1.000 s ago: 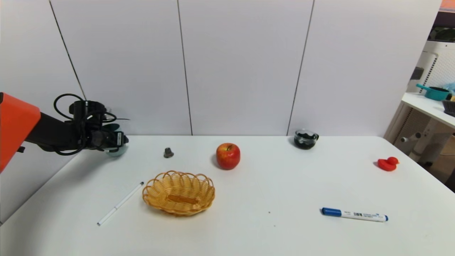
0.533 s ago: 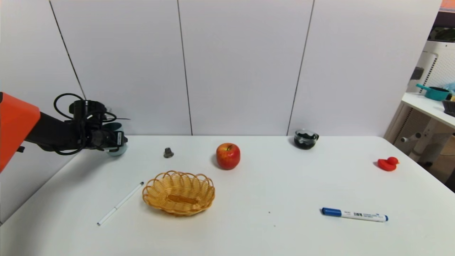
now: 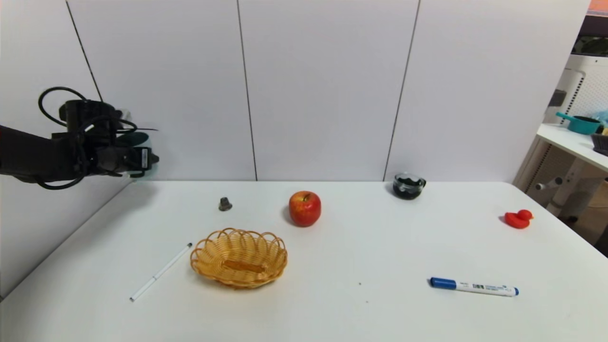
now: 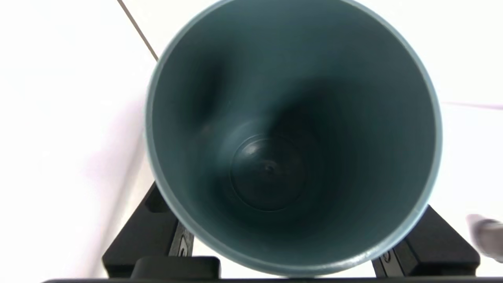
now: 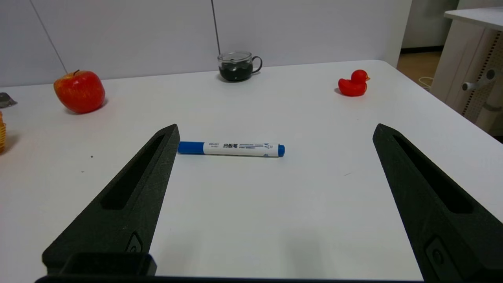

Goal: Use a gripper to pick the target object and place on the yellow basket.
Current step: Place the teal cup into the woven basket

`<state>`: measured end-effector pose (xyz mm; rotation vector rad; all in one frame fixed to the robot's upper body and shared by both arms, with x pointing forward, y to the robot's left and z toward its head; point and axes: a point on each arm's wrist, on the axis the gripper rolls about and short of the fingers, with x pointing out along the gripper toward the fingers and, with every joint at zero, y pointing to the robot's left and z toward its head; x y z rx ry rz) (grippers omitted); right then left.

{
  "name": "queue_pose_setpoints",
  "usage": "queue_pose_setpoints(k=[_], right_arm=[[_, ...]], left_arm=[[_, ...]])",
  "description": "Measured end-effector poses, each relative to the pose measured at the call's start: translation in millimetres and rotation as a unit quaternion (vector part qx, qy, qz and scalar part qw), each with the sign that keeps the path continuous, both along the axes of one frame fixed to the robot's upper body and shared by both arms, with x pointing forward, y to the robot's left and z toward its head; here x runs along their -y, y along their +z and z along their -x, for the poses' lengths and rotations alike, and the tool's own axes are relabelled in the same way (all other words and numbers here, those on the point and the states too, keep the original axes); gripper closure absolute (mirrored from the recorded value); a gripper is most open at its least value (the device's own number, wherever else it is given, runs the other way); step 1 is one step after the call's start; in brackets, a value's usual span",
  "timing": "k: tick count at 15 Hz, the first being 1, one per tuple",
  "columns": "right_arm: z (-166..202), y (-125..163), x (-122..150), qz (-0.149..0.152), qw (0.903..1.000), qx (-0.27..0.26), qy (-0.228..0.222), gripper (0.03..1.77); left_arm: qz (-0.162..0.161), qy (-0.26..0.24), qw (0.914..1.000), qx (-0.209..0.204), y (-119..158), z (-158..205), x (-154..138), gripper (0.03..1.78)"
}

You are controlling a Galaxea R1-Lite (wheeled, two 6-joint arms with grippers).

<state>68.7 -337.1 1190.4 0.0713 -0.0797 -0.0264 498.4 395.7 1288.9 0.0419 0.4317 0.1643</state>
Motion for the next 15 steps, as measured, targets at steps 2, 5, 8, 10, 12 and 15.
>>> queue_pose_setpoints(k=[2, 5, 8, 10, 12, 15], right_arm=[[0, 0, 0, 0.0, 1.0, 0.0, 0.0, 0.1], [0, 0, 0, 0.0, 1.0, 0.0, 0.0, 0.1], [0, 0, 0, 0.0, 1.0, 0.0, 0.0, 0.1], [0, 0, 0, 0.001, 1.0, 0.0, 0.0, 0.1], [0, 0, 0, 0.0, 1.0, 0.0, 0.0, 0.1], [0, 0, 0, 0.001, 1.0, 0.0, 0.0, 0.1]], left_arm=[[-0.013, -0.023, 0.9992, 0.029, 31, 16, 7, 0.67], [-0.013, -0.086, 0.9947, 0.055, 67, 40, 44, 0.67], [-0.007, -0.152, 0.9868, 0.056, 87, 66, 90, 0.67], [-0.003, -0.197, 0.9798, 0.035, 90, 84, 119, 0.67], [-0.002, -0.235, 0.9721, 0.007, 86, 101, 141, 0.67], [-0.001, -0.265, 0.9638, -0.031, 68, 118, 157, 0.67]])
